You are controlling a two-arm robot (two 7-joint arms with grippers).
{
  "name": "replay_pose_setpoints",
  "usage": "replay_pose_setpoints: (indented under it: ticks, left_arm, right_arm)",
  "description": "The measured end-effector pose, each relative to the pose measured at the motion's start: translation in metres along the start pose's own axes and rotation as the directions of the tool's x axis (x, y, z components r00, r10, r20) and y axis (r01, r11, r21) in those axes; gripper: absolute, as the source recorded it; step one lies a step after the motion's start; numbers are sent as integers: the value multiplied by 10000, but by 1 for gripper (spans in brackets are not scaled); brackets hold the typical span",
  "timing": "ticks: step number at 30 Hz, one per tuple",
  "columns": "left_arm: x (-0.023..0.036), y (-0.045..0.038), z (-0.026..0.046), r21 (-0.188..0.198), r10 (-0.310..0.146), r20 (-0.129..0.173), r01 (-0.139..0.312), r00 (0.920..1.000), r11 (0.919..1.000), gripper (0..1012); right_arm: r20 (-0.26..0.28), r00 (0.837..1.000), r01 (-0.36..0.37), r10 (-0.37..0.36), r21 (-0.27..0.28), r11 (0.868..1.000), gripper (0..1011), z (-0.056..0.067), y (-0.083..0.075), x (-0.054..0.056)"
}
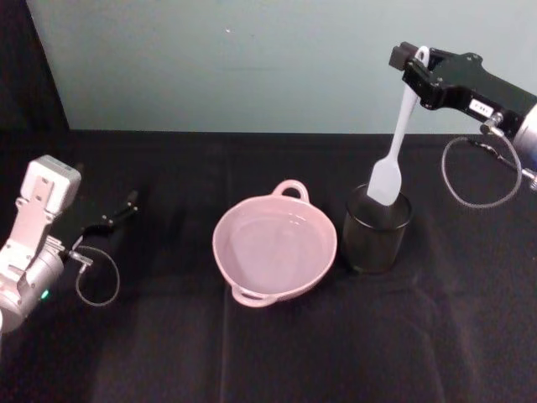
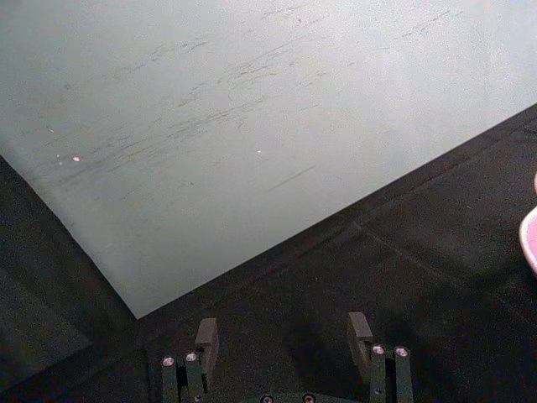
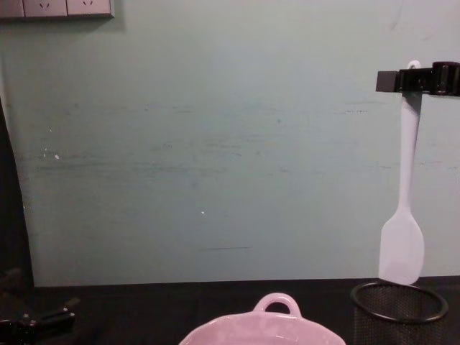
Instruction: Use the one hand to pick up the spoon and stir the clear water in the bowl.
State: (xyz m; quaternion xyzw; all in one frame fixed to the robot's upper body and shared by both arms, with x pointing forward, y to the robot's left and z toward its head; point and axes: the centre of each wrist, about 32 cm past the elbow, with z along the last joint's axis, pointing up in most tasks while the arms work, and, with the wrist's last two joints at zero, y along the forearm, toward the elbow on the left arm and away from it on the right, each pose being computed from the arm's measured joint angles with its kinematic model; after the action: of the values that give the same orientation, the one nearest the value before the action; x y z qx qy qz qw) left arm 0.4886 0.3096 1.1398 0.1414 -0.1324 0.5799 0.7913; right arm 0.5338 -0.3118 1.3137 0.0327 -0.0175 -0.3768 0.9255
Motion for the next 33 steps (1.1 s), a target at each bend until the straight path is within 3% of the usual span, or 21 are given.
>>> replay_pose_setpoints:
  ticks: [21,26,33]
  left_arm:
    - [0,0,0,1,0,2,0,10000,10000,1011]
    - [0,0,0,0,1,0,-1,10000,10000,1011]
    - [0,0,0,1,0,1,0,10000,10000,1011]
  right_arm:
    - [-14,10000,46,-46,24,10000,109,-12,-3,6]
    - [228,9997,18,-19,20,10000,109,8,-33,-35]
    - [503,9951,-856,850,101,9963,109,16,212,-164]
